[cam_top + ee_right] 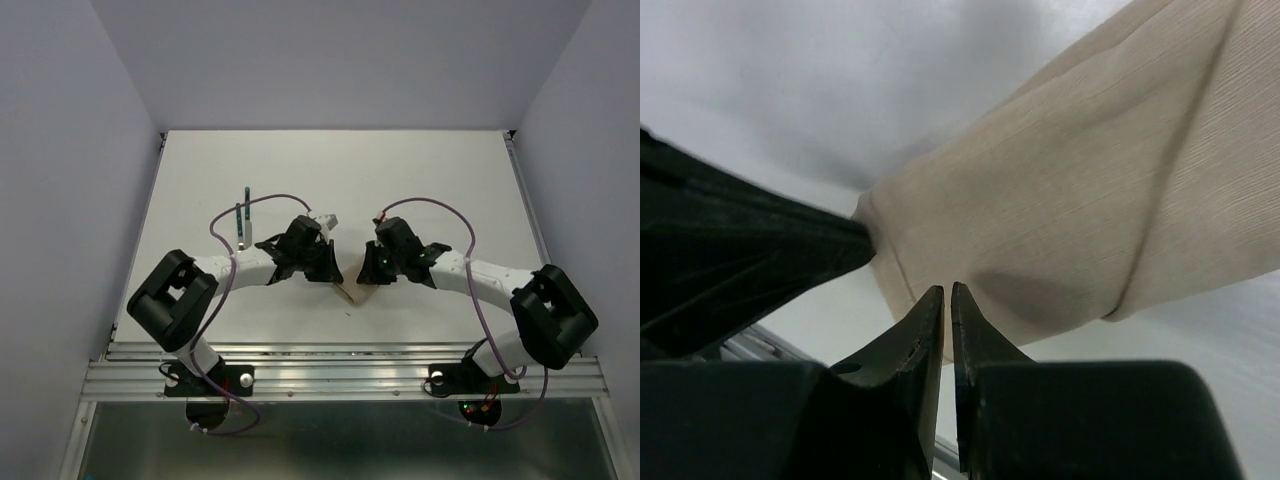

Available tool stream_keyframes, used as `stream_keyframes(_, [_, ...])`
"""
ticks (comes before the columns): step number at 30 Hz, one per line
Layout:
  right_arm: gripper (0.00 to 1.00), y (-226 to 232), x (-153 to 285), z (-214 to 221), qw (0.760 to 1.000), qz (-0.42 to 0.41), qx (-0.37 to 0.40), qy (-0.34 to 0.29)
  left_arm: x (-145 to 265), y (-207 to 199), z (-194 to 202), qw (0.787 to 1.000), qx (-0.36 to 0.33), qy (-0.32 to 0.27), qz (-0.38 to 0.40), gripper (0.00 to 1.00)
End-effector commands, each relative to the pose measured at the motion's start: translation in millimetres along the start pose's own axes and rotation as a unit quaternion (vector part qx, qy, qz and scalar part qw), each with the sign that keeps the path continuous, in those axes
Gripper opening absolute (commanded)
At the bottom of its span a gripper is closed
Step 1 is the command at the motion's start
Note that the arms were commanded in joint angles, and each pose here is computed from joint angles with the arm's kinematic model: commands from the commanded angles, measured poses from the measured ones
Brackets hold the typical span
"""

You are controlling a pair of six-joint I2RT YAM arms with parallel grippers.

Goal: Fold the napkin into a case and place the utensils inside
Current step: Smooth out the smaller rectangle-folded napkin at the center of the board.

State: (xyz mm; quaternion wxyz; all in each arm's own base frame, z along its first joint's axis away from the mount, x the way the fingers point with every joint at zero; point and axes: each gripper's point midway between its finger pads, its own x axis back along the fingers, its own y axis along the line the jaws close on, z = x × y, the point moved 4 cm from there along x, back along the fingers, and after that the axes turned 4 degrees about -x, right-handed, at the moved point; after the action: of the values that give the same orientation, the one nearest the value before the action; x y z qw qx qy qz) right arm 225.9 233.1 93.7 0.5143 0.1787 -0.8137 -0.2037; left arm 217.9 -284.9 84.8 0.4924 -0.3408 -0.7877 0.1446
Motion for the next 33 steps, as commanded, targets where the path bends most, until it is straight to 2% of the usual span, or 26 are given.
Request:
stream_keyframes(1, [0.13, 5.1, -13.1, 19.6, 1.000, -0.005, -0.019, 0.013, -14.3, 14.2, 11.8, 1.000, 0.012, 0.016, -0.017, 0.00])
stream_keyframes(6, [0.13, -3.3, -30.1, 34.3, 0.999, 0.011, -0.026, 0.032, -19.1, 17.9, 13.4, 0.999, 0.017, 0.019, -0.021, 0.00])
stream_keyframes(9, [0.13, 0.9, -27.0, 24.0, 1.000, 0.018, -0.016, 0.017, -18.9, 17.5, 10.8, 1.000, 0.015, 0.015, -0.023, 0.00])
stream_keyframes(13, [0.15, 10.9, -6.3, -12.1, 0.997, 0.043, 0.012, -0.060, -21.8, 18.9, 4.7, 0.999, 0.010, 0.015, -0.034, 0.00])
stream_keyframes(15, [0.16, 5.7, 5.9, -32.3, 0.994, 0.051, 0.002, -0.092, -24.3, 22.3, 2.1, 0.999, 0.011, 0.014, -0.041, 0.00])
stream_keyframes(16, [0.17, -3.6, 15.8, -52.3, 0.991, 0.057, -0.014, -0.118, -28.2, 25.8, 0.8, 0.999, 0.010, 0.016, -0.044, 0.00])
stream_keyframes(21, [0.17, -49.1, 31.0, -98.4, 0.981, 0.094, -0.051, -0.159, -37.4, 38.2, -7.0, 0.998, 0.016, 0.018, -0.059, 0.00])
stream_keyframes(33, [0.15, -115.6, 10.3, -150.0, 0.963, 0.198, -0.080, -0.167, -37.4, 38.7, -39.1, 0.997, -0.008, 0.008, -0.074, 0.00])
